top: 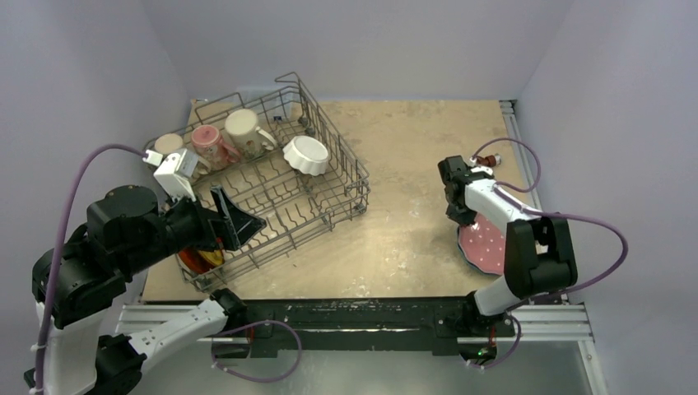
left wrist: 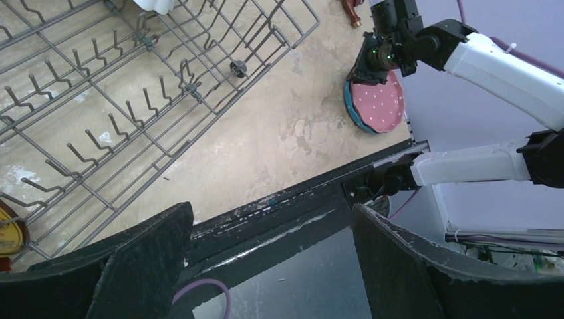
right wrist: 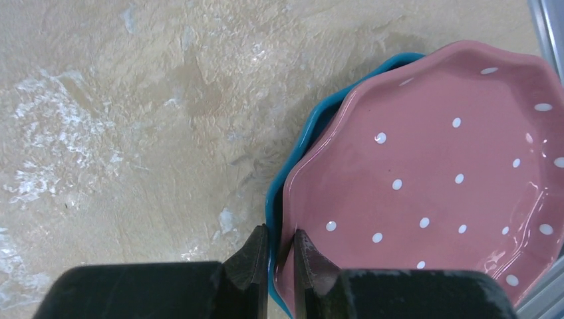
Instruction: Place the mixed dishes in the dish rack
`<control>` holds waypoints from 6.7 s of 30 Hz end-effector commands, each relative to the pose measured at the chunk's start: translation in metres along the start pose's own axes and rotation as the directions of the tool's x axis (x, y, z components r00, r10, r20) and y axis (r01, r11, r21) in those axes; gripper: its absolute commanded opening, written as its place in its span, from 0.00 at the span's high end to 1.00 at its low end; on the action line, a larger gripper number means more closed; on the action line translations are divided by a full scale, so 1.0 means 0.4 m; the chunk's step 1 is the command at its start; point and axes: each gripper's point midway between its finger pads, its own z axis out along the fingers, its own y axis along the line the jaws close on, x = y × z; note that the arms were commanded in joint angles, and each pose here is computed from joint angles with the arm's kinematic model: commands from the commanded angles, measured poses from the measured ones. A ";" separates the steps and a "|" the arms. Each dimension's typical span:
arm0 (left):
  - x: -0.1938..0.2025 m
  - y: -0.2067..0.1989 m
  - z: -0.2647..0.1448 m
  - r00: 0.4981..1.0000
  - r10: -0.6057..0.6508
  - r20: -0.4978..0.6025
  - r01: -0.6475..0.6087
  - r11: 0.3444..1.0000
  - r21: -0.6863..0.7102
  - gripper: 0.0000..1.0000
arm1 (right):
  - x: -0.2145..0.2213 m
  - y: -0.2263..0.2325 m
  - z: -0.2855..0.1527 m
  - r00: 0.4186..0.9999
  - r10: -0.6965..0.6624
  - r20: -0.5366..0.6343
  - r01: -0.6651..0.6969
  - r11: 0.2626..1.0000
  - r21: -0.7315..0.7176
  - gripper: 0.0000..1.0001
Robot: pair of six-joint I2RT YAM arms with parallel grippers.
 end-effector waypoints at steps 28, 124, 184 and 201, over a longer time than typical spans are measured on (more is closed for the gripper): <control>-0.036 -0.006 -0.014 0.995 0.088 0.039 -0.088 0.996 0.001 0.09 | -0.120 0.060 -0.074 0.988 0.062 0.138 -0.039 0.986 -0.161 0.62; -0.010 0.002 -0.029 0.999 -0.023 0.031 0.023 1.000 0.001 0.09 | 0.018 0.071 -0.032 0.958 -0.259 0.119 0.224 0.943 0.247 0.54; -0.244 -0.009 -0.007 0.932 -0.009 0.363 0.051 0.993 -0.107 0.10 | -0.496 0.341 -1.418 0.859 0.427 0.284 0.430 -0.298 -0.852 1.00; -0.220 0.149 -0.224 0.822 -0.079 0.565 0.227 0.954 -0.198 0.15 | 0.121 0.724 -1.653 0.982 -0.102 0.156 0.031 -0.737 -0.675 1.00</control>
